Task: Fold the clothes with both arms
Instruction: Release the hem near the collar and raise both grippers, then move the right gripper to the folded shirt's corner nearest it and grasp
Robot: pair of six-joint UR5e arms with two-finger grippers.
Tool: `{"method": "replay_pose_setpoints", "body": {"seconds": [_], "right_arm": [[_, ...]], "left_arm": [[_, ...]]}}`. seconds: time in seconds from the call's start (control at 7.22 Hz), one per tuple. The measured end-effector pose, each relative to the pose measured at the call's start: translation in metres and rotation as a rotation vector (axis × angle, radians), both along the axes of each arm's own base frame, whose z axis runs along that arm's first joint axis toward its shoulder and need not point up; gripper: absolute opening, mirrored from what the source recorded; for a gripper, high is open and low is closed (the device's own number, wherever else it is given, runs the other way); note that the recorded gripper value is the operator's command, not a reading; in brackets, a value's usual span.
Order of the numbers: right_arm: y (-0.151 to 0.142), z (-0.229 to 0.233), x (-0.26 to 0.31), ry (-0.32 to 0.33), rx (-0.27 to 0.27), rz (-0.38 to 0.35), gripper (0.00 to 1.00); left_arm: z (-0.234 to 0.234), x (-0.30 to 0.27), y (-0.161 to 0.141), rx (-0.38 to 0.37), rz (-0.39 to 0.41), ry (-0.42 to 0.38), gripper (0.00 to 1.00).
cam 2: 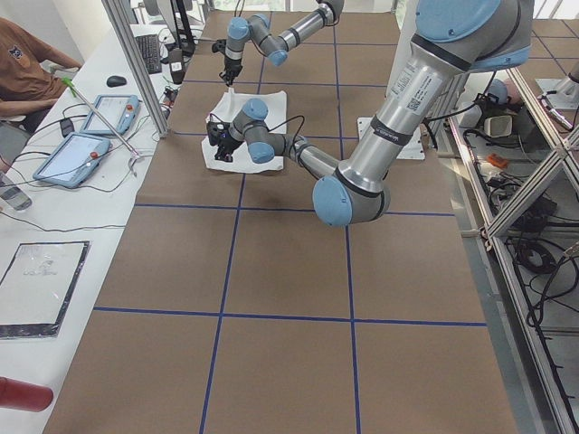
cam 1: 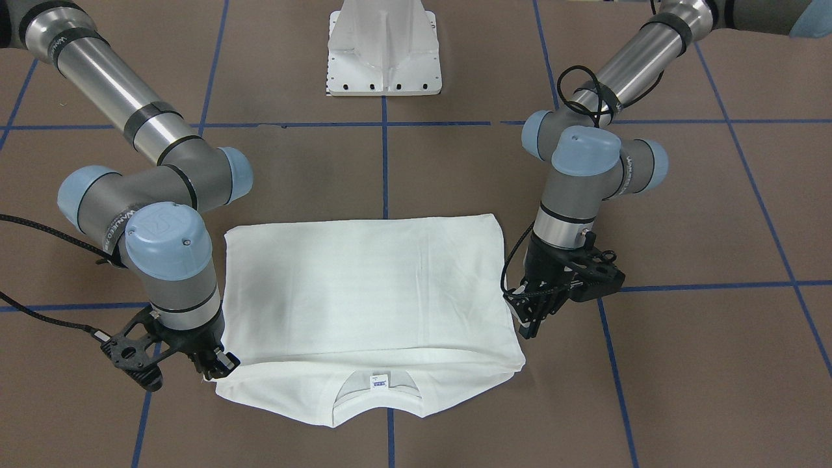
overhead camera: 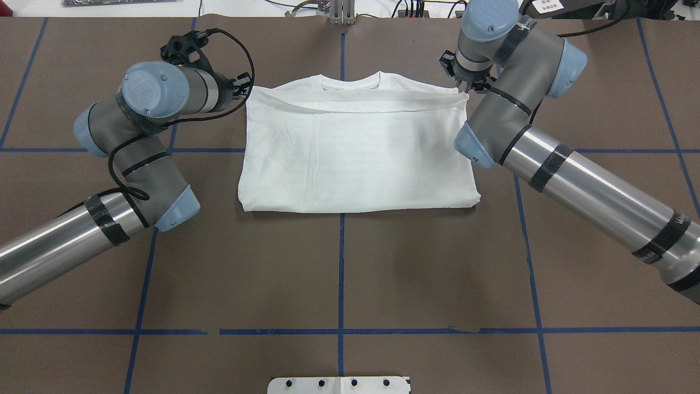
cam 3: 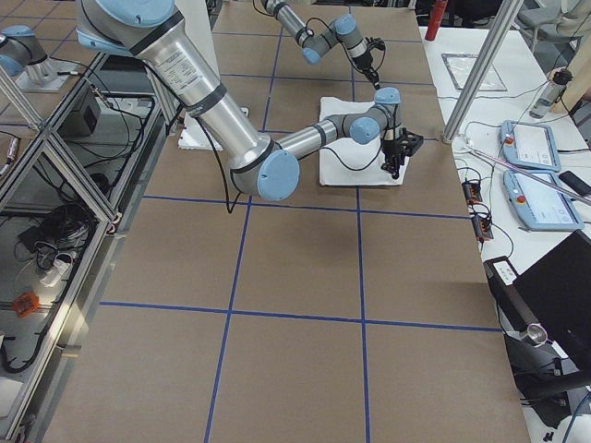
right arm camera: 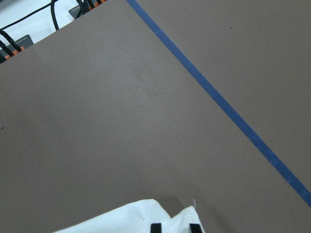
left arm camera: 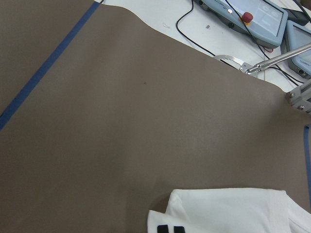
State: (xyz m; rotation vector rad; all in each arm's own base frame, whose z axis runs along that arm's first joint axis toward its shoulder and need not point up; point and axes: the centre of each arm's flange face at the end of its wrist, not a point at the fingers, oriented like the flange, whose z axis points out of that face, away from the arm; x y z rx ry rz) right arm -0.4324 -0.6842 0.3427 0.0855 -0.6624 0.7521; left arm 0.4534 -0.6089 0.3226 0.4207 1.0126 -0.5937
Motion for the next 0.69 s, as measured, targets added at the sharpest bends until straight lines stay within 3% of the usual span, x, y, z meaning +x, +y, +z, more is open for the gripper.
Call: {"method": "replay_pose_setpoints", "body": {"seconds": [0.42,0.55,0.69], "right_arm": [[0.017,0.002,0.012,-0.042,-0.001,-0.013,0.75],[0.044,0.013,0.02,-0.065,-0.003,-0.018,0.76],[0.083,0.027,0.022,-0.089,-0.015,-0.027,0.88]], "left_arm": [[-0.025,-0.02,0.002,0.039,-0.017,0.047,0.51],[-0.035,-0.03,0.009,0.066,-0.018,0.074,0.54],[-0.042,-0.036,0.014,0.082,-0.018,0.093,0.54]]}}
